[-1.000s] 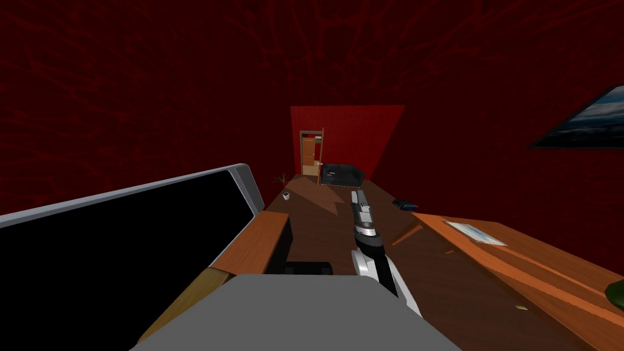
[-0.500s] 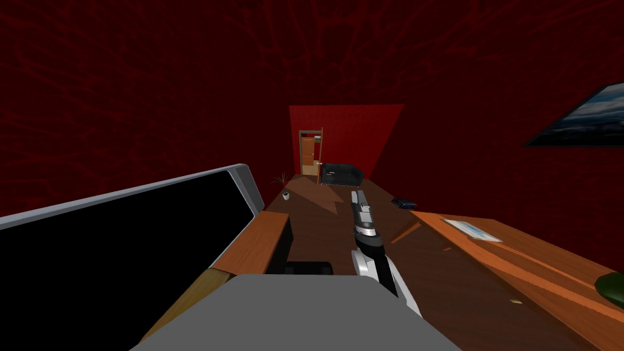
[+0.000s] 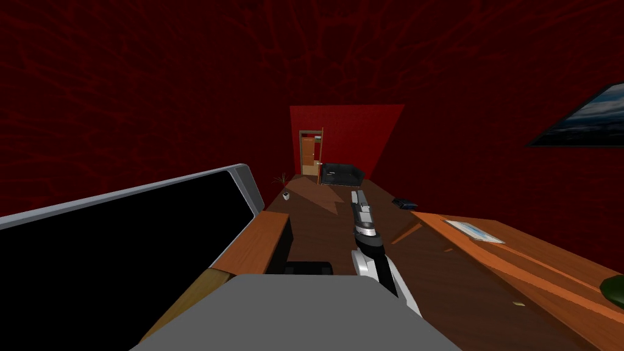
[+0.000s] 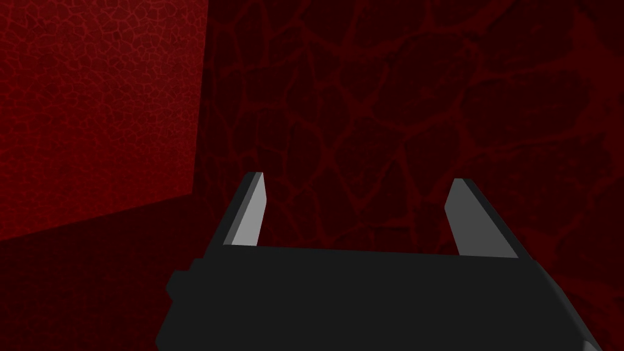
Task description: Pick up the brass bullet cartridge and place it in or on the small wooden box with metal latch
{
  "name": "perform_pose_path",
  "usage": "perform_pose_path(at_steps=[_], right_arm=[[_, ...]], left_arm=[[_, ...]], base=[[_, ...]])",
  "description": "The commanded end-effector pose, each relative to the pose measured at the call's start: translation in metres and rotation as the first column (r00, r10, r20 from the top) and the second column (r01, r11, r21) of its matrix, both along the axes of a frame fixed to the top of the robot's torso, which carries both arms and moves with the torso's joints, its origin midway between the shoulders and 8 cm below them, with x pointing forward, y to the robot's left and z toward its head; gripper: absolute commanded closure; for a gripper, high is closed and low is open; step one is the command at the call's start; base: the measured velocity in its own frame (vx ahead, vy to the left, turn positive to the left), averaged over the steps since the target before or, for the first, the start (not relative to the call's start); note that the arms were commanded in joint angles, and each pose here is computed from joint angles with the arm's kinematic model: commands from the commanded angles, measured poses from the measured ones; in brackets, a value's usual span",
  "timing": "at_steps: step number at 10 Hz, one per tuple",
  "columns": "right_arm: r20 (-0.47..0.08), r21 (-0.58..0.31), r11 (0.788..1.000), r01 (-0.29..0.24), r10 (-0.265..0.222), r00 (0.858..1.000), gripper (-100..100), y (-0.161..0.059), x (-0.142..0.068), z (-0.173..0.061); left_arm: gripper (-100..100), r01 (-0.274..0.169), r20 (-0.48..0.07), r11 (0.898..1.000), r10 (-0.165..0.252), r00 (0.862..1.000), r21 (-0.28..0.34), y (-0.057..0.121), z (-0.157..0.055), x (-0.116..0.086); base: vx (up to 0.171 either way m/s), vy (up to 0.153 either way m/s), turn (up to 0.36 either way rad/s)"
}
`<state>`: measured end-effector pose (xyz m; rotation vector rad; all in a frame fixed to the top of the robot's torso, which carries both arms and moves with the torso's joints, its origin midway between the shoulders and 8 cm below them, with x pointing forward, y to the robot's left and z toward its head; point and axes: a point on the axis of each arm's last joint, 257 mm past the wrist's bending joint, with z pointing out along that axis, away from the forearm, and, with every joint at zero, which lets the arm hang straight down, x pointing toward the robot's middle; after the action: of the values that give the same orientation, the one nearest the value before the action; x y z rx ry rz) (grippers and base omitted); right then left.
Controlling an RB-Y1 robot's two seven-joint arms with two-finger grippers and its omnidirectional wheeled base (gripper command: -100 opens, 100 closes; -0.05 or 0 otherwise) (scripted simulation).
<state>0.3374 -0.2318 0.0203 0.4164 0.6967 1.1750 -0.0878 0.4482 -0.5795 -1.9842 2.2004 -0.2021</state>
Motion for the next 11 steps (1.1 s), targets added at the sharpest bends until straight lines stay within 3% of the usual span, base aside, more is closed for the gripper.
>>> perform_pose_path(at_steps=[1,3,4,5,6,11], right_arm=[[0.0,0.0,1.0,0.0,0.0,1.0,0,0.0,0.0,0.0],[0.0,0.0,1.0,0.0,0.0,1.0,0,0.0,0.0,0.0],[0.0,0.0,1.0,0.0,0.0,1.0,0,0.0,0.0,0.0],[0.0,0.0,1.0,0.0,0.0,1.0,0,0.0,0.0,0.0],[0.0,0.0,1.0,0.0,0.0,1.0,0,0.0,0.0,0.0],[0.0,0.0,1.0,0.0,0.0,1.0,0,0.0,0.0,0.0]], left_arm=[[100,0.0,-0.001,1.0,0.0,1.0,0.0,0.008,0.009,-0.002],[100,0.002,-0.002,1.0,-0.002,1.0,0.001,0.011,0.011,-0.002],[0,0.001,-0.002,1.0,-0.001,1.0,0.001,0.012,0.011,-0.002],[100,0.014,-0.014,1.0,-0.013,1.0,0.019,0.026,0.02,-0.01],[100,0.035,-0.019,0.999,-0.034,0.999,0.03,0.038,0.031,-0.016],[100,0.111,-0.019,0.993,-0.11,0.994,0.034,0.058,0.065,-0.027]], base=[[0.015,-0.037,0.047],[0.009,-0.03,0.018],[0.0,0.0,0.0],[0.009,-0.014,0.017],[0.044,-0.027,0.04],[0.057,-0.05,0.04]])
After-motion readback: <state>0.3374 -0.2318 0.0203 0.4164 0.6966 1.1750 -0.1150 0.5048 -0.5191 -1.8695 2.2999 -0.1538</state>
